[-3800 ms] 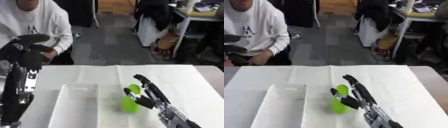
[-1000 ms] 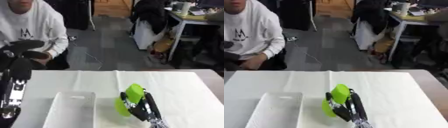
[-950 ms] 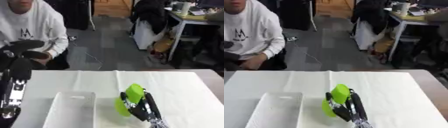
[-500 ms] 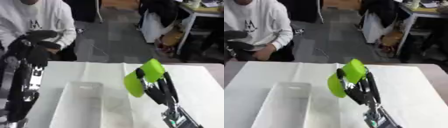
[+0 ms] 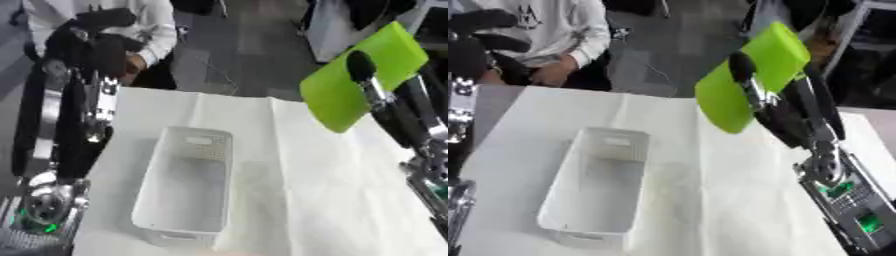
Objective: Pick up objects on the table and place them in the box.
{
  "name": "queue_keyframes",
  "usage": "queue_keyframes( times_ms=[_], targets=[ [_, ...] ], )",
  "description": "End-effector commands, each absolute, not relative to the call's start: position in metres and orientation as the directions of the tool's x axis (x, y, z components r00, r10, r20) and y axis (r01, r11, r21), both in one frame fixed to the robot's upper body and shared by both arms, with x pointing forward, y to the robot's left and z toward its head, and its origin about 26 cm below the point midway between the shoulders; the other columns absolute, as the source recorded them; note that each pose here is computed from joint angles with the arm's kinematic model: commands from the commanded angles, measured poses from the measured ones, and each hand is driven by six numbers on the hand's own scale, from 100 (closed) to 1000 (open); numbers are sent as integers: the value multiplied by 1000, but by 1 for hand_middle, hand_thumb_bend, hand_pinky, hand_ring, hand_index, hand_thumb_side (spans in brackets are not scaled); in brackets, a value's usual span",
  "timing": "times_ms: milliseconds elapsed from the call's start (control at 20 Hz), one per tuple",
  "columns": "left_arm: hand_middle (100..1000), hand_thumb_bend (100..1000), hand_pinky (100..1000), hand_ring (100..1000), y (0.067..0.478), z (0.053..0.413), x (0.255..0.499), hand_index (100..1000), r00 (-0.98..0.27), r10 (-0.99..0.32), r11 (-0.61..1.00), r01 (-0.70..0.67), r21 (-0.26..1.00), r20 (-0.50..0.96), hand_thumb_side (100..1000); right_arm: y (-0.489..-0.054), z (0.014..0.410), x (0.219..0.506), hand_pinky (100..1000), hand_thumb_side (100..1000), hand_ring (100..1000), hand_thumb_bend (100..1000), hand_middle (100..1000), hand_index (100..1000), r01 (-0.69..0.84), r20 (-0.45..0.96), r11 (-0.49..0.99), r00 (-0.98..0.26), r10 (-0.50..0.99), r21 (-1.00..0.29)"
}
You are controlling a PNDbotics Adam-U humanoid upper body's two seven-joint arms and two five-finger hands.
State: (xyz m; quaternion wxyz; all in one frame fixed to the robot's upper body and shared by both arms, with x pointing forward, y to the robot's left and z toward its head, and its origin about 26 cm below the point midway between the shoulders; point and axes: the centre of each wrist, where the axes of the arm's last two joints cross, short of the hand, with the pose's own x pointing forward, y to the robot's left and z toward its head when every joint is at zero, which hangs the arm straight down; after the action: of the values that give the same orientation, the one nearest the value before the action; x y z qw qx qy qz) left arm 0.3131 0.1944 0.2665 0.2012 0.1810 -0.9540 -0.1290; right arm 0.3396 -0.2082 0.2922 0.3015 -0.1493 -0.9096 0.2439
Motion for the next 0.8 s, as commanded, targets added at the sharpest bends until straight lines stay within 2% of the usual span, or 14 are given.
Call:
queue_keyframes(
  times_ms=[50,350,800],
  targets=[
    [737,200,524,624,197,273,310,832,-861,-404,899,-311,307,310,899,-210,314,328,100,790,100,100,100,243,118,419,805,-804,421,-582],
    [738,200,524,624,193,274,310,832,-869,-388,905,-298,303,307,901,-190,322,329,100,788,100,100,100,241,92,376,775,-835,403,-625],
    [738,206,526,626,184,281,309,833,-894,-342,924,-266,273,289,898,-142,304,354,100,789,100,100,100,242,73,374,770,-842,388,-634]
  ],
)
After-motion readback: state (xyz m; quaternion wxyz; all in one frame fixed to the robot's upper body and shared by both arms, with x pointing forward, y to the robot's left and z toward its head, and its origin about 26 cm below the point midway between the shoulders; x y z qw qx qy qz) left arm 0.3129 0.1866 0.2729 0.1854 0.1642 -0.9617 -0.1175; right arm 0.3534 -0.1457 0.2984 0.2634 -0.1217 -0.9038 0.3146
